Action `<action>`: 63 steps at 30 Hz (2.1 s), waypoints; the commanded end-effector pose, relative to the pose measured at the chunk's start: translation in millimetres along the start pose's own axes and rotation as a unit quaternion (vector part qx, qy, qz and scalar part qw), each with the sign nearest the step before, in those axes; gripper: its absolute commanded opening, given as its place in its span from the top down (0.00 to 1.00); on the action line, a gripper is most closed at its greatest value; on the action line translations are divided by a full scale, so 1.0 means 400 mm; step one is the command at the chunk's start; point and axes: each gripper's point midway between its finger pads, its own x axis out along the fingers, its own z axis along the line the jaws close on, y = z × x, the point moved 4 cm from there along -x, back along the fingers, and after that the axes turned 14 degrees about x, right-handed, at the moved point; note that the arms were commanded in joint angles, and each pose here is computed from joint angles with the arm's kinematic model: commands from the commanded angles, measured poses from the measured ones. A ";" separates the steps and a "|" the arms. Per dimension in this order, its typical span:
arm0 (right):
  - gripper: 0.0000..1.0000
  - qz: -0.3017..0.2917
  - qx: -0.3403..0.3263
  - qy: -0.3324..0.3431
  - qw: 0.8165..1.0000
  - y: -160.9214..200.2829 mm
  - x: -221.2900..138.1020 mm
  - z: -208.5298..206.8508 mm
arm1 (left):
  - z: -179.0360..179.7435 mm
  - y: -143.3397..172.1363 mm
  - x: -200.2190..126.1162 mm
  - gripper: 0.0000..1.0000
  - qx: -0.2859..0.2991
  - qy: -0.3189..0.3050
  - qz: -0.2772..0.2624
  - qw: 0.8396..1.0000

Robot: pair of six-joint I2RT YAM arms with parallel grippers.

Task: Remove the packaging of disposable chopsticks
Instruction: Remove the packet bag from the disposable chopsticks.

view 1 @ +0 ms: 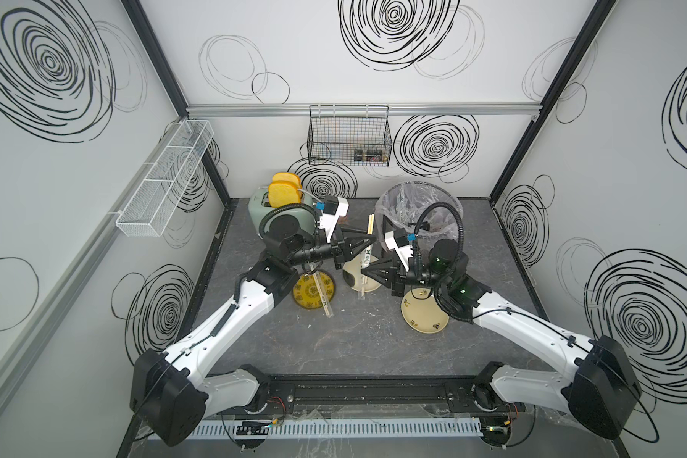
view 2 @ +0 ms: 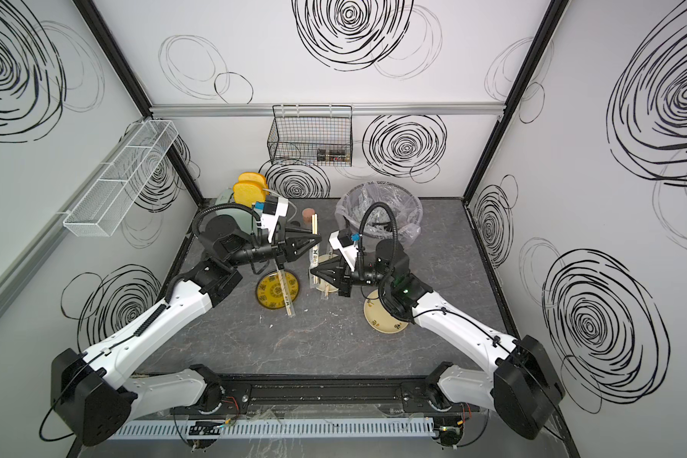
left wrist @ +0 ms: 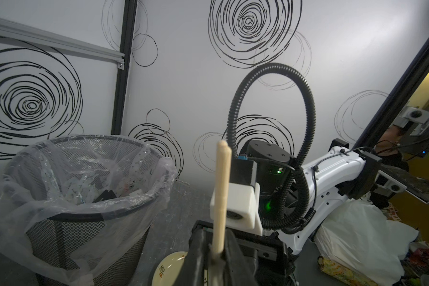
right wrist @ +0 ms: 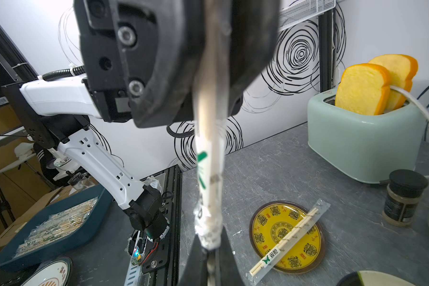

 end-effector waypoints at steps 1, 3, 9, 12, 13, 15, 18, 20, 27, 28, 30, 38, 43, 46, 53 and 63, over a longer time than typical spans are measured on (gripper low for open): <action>1.00 -0.019 -0.020 0.002 1.000 -0.023 -0.002 0.012 | -0.007 0.004 -0.007 0.88 0.010 0.008 -0.009 1.000; 1.00 -0.030 -0.026 0.006 0.999 -0.040 -0.003 0.017 | -0.010 0.023 -0.012 0.88 0.004 0.008 -0.007 1.000; 1.00 -0.056 -0.043 0.011 0.997 -0.097 -0.001 0.033 | -0.031 0.086 -0.022 0.90 -0.035 0.017 -0.010 0.999; 1.00 -0.061 -0.047 0.004 0.997 -0.113 0.004 0.040 | -0.044 0.125 -0.019 0.87 -0.051 0.020 -0.001 0.999; 1.00 -0.063 -0.048 0.003 0.997 -0.119 0.004 0.043 | -0.046 0.136 -0.020 0.87 -0.055 0.020 0.002 0.998; 1.00 -0.067 -0.049 0.000 0.997 -0.126 0.005 0.047 | -0.052 0.144 -0.020 0.89 -0.054 0.021 -0.003 0.998; 1.00 -0.073 -0.050 -0.003 0.996 -0.136 0.005 0.052 | -0.061 0.165 -0.022 0.91 -0.062 0.023 -0.001 0.998; 1.00 -0.075 -0.050 -0.003 0.996 -0.140 0.006 0.053 | -0.063 0.175 -0.023 0.95 -0.065 0.023 0.002 0.998; 1.00 -0.061 -0.040 0.009 0.997 -0.109 0.008 0.031 | -0.072 0.143 -0.035 1.00 -0.042 0.013 -0.027 0.999; 0.92 -0.049 -0.035 0.010 0.998 -0.094 0.010 0.024 | -0.071 0.128 -0.040 1.00 -0.034 0.006 -0.037 0.999; 0.77 -0.031 -0.021 0.012 0.999 -0.069 0.010 0.013 | -0.063 0.103 -0.050 1.00 -0.031 -0.010 -0.055 0.998; 0.49 0.012 0.040 -0.021 0.999 0.001 -0.005 -0.003 | -0.068 0.043 -0.072 1.00 -0.025 0.011 -0.113 0.993; 0.49 0.028 0.048 -0.053 0.997 -0.002 0.003 0.012 | -0.070 0.052 -0.066 1.00 -0.032 0.017 -0.107 0.994; 0.49 0.043 0.053 -0.074 0.995 -0.006 0.016 0.021 | -0.068 0.064 -0.061 1.00 -0.036 0.016 -0.099 0.994; 0.50 0.045 0.053 -0.090 0.994 -0.011 0.034 0.028 | -0.068 0.079 -0.058 1.00 -0.041 0.014 -0.092 0.995; 1.00 0.028 0.047 -0.071 0.996 -0.023 0.026 0.027 | -0.064 0.089 -0.056 0.76 -0.042 0.011 -0.084 0.996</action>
